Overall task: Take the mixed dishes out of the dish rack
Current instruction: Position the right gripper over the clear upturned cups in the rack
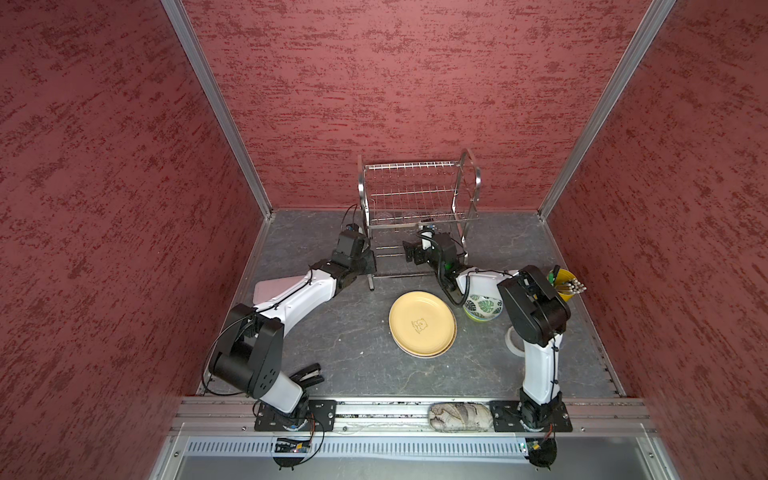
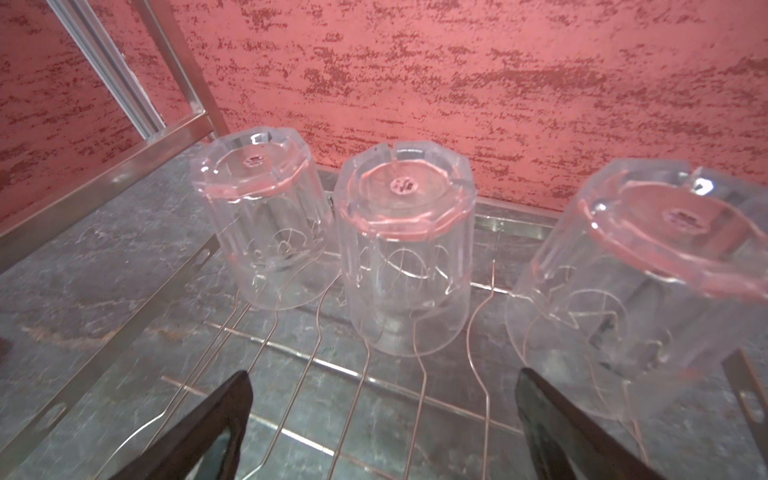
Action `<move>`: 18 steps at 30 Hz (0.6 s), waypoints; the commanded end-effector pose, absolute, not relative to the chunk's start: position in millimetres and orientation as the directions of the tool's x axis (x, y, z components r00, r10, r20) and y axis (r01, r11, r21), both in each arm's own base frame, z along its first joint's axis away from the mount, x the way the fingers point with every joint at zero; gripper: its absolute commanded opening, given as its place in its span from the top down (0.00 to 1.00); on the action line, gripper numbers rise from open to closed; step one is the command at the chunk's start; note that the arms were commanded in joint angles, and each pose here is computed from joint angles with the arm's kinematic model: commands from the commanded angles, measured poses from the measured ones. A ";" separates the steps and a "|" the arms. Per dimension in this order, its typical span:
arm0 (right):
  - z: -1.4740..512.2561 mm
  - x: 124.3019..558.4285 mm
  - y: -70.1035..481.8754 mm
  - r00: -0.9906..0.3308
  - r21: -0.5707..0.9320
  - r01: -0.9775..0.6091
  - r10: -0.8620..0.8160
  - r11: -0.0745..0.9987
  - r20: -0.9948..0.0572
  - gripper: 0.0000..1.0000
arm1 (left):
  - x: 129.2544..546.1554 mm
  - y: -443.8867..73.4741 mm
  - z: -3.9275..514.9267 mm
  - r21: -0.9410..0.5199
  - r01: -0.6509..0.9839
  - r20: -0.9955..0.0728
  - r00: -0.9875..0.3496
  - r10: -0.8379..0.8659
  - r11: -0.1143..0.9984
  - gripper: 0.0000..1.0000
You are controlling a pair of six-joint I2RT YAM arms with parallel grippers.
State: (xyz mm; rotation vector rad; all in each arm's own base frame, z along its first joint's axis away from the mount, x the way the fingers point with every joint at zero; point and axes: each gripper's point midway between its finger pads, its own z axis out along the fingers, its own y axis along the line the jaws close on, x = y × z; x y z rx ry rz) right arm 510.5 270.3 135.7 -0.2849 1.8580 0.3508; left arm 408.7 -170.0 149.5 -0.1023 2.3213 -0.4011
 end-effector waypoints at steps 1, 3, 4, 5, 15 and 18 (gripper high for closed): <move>153.8 525.4 269.5 -0.233 0.092 -0.351 0.008 0.932 -0.972 0.01 | 416.3 -168.8 146.0 -0.315 0.031 -0.678 -0.706 -0.202 0.948 0.85; 155.4 530.3 269.0 -0.226 0.098 -0.342 0.019 0.934 -0.974 0.01 | 416.4 -168.9 144.9 -0.312 0.031 -0.676 -0.710 -0.199 0.949 0.86; 154.7 532.4 268.9 -0.225 0.100 -0.341 0.022 0.935 -0.974 0.01 | 416.4 -168.8 144.1 -0.311 0.030 -0.675 -0.711 -0.198 0.950 0.86; 156.5 534.1 269.9 -0.218 0.103 -0.343 0.028 0.934 -0.976 0.01 | 416.3 -168.7 143.6 -0.309 0.031 -0.674 -0.712 -0.196 0.951 0.86; 155.7 553.8 270.5 -0.188 0.090 -0.307 0.033 0.947 -0.982 0.01 | 416.0 -166.0 143.3 -0.301 0.025 -0.673 -0.714 -0.194 0.953 0.87; 155.0 562.5 268.8 -0.182 0.083 -0.294 0.030 0.952 -0.983 0.01 | 416.1 -166.7 142.6 -0.304 0.025 -0.670 -0.716 -0.196 0.952 0.87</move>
